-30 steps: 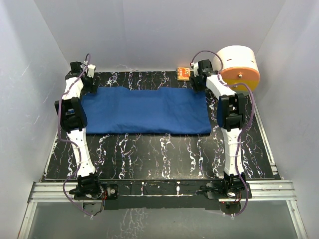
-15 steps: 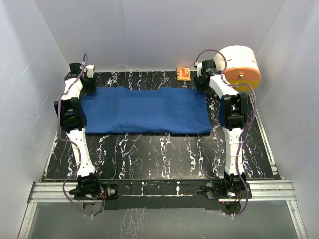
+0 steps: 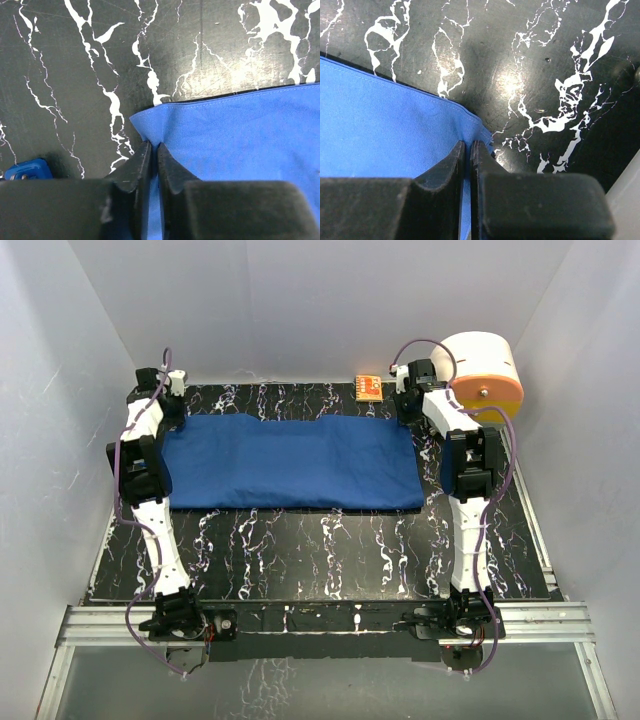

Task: Open and lay out the surgical kit
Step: Open the surgical kit at the center of the board.

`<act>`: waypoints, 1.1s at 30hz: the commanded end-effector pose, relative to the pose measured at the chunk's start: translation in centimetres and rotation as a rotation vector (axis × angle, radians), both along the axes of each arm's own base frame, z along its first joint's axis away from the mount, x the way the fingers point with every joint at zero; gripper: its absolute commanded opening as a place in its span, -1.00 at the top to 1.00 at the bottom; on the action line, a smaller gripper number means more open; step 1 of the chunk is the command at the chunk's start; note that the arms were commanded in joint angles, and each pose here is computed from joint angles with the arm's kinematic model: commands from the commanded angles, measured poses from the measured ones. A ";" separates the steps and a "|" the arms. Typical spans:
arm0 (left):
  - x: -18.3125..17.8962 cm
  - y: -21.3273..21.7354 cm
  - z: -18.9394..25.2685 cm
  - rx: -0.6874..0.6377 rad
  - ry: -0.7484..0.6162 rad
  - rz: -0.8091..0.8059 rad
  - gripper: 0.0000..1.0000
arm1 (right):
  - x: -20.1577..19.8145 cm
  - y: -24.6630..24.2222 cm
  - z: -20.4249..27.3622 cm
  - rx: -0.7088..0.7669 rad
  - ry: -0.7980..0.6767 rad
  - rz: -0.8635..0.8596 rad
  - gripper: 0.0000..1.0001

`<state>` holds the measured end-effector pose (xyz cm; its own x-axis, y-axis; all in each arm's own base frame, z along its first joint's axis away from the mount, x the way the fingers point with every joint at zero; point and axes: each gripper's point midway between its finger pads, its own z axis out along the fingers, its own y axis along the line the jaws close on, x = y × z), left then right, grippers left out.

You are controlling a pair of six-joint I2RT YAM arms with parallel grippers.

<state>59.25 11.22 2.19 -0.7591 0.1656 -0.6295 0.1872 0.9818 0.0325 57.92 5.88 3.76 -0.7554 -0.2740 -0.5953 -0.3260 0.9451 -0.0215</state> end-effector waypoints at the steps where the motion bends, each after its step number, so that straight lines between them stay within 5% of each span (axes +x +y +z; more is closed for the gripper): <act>1: 0.0 -1.3 2.9 -0.028 -0.035 -0.063 1.00 | 0.3 0.8 6.3 0.057 -0.093 0.034 1.00; 15: -0.2 -2.3 10.1 -0.034 -0.197 -0.080 0.97 | -3.8 4.6 13.5 0.192 -0.194 0.265 1.00; 20: -0.4 -2.4 11.0 -0.043 -0.207 -0.072 0.28 | -7.8 6.6 14.4 0.181 -0.202 0.391 1.00; 28: -1.0 -4.7 15.4 -0.099 -0.273 -0.102 -0.27 | -15.5 9.8 14.3 0.135 -0.240 0.577 1.00; 33: -2.6 -10.7 17.3 -0.125 -0.304 -0.282 -0.36 | -20.5 11.2 11.4 0.138 -0.175 0.673 1.00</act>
<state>58.06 6.67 12.81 -0.6147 0.1674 -0.7708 0.2797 0.9600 -0.0145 39.45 16.03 14.64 -0.4231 -0.5332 -0.7326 -0.7934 0.6086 0.0152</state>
